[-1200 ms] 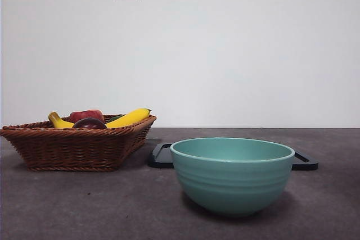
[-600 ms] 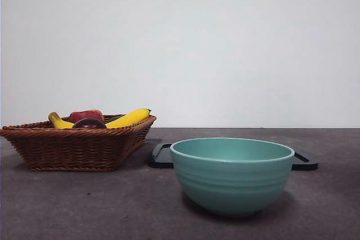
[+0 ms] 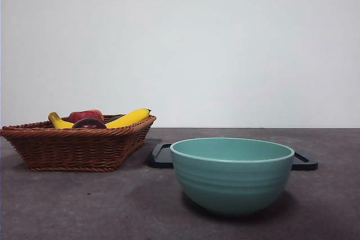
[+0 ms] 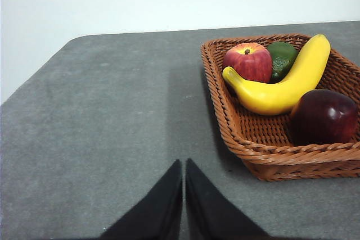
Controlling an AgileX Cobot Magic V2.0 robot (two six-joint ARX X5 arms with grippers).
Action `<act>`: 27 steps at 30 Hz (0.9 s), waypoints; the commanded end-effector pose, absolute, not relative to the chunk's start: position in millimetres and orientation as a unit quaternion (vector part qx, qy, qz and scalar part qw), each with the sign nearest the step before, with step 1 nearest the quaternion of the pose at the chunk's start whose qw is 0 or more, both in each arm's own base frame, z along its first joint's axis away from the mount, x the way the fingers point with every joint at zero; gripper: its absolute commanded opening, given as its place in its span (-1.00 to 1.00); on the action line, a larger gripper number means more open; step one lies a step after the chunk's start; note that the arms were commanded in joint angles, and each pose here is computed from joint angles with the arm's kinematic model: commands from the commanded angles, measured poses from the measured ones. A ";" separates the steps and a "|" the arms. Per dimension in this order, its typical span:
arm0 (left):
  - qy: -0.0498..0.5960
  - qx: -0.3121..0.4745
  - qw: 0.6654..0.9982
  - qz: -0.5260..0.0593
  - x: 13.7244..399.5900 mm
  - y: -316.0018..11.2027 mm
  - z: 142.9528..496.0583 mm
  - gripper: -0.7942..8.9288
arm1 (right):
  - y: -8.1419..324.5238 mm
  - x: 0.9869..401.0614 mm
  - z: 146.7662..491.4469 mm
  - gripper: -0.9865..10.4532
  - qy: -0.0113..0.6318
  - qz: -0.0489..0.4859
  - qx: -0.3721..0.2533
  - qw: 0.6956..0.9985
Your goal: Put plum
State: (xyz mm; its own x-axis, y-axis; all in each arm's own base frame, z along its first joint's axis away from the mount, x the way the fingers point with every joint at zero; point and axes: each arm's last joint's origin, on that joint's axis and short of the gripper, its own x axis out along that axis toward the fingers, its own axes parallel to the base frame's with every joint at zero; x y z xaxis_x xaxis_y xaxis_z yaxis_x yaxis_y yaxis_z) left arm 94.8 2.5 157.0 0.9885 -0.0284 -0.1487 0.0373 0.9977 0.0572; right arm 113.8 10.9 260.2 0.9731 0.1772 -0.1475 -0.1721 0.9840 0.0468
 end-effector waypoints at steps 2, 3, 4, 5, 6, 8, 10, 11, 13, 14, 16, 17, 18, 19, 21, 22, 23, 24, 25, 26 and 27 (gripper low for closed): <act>0.088 0.037 0.995 -0.016 95.6 2.8 149.3 -0.82 | 3.8 107.3 233.9 -0.82 0.045 0.050 0.005 0.998; 0.088 0.037 0.995 -0.016 95.5 2.8 149.3 -0.82 | 2.4 105.7 227.6 -0.82 0.041 0.040 0.005 0.998; 0.088 0.037 0.995 -0.016 95.5 2.8 149.3 -0.82 | 1.1 104.1 221.0 -0.82 0.036 0.031 0.005 0.999; 0.088 0.037 0.995 -0.016 95.5 2.8 149.3 -0.82 | 0.2 102.6 215.1 -0.82 0.032 0.026 0.005 0.999; 0.088 0.037 0.995 -0.016 95.5 2.8 149.3 -0.82 | -0.4 101.3 210.2 -0.82 0.030 0.023 0.005 0.999; 0.088 0.037 0.995 -0.016 95.6 2.8 149.3 -0.82 | -1.6 99.0 199.8 -0.82 0.025 0.015 0.004 1.000; 0.088 0.037 0.995 -0.016 95.5 2.8 149.3 -0.82 | -2.5 98.0 191.4 -0.82 0.019 0.004 0.004 1.000; 0.088 0.037 0.995 -0.016 95.6 2.8 149.3 -0.82 | -2.6 97.8 187.0 -0.82 0.014 0.003 0.004 1.000; 0.088 0.037 0.995 -0.016 95.6 2.8 149.3 -0.82 | -2.6 97.7 179.6 -0.82 0.011 0.003 0.005 1.000; 0.088 0.037 0.995 -0.016 95.6 2.8 149.3 -0.82 | -2.6 97.7 176.5 -0.82 0.012 0.003 0.006 1.000; 0.088 0.037 0.995 -0.016 95.5 2.8 149.3 -0.82 | -2.6 97.8 171.3 -0.82 0.015 0.003 0.007 1.000; 0.088 0.037 0.995 -0.016 95.5 2.8 149.3 -0.82 | -2.6 98.0 168.9 -0.82 0.016 0.003 0.008 1.000; 0.088 0.037 0.995 -0.016 95.5 2.8 149.3 -0.82 | -2.6 98.1 167.0 -0.82 0.017 0.003 0.008 1.000; 0.088 0.037 0.995 -0.016 95.5 2.8 149.3 -0.82 | -2.7 98.2 164.7 -0.82 0.019 0.003 0.008 1.000; 0.088 0.037 0.995 -0.016 95.5 2.8 149.3 -0.82 | -2.6 97.8 161.7 -0.82 0.025 0.003 0.008 1.000; 0.088 0.037 0.995 -0.016 95.6 2.8 149.3 -0.82 | -2.6 97.4 161.1 -0.82 0.027 0.003 0.008 1.000; 0.088 0.037 0.995 -0.016 95.6 2.8 149.3 -0.82 | -2.6 97.1 161.0 -0.82 0.027 0.003 0.008 1.000; 0.088 0.037 0.995 -0.016 95.6 2.8 149.3 -0.82 | -2.6 97.0 160.8 -0.82 0.028 0.003 0.008 1.000; 0.088 0.037 0.995 -0.016 95.6 2.8 149.3 -0.82 | -2.6 97.0 160.6 -0.82 0.029 0.003 0.008 1.000; 0.088 0.037 0.995 -0.016 95.6 2.8 149.3 -0.82 | -2.6 97.0 160.2 -0.82 0.031 0.003 0.009 0.999; 0.088 0.037 0.995 -0.016 95.6 2.8 149.3 -0.82 | -2.6 97.0 159.3 -0.82 0.036 0.003 0.009 0.999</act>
State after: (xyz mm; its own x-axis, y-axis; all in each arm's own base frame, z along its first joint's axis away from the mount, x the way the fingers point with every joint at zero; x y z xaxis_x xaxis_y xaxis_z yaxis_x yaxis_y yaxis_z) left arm 94.8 2.5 157.0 0.9885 -0.0284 -0.1487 0.0373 0.9977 0.0572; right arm 96.8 -2.4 160.9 0.9976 0.0100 -0.0683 -0.0088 0.9998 0.0181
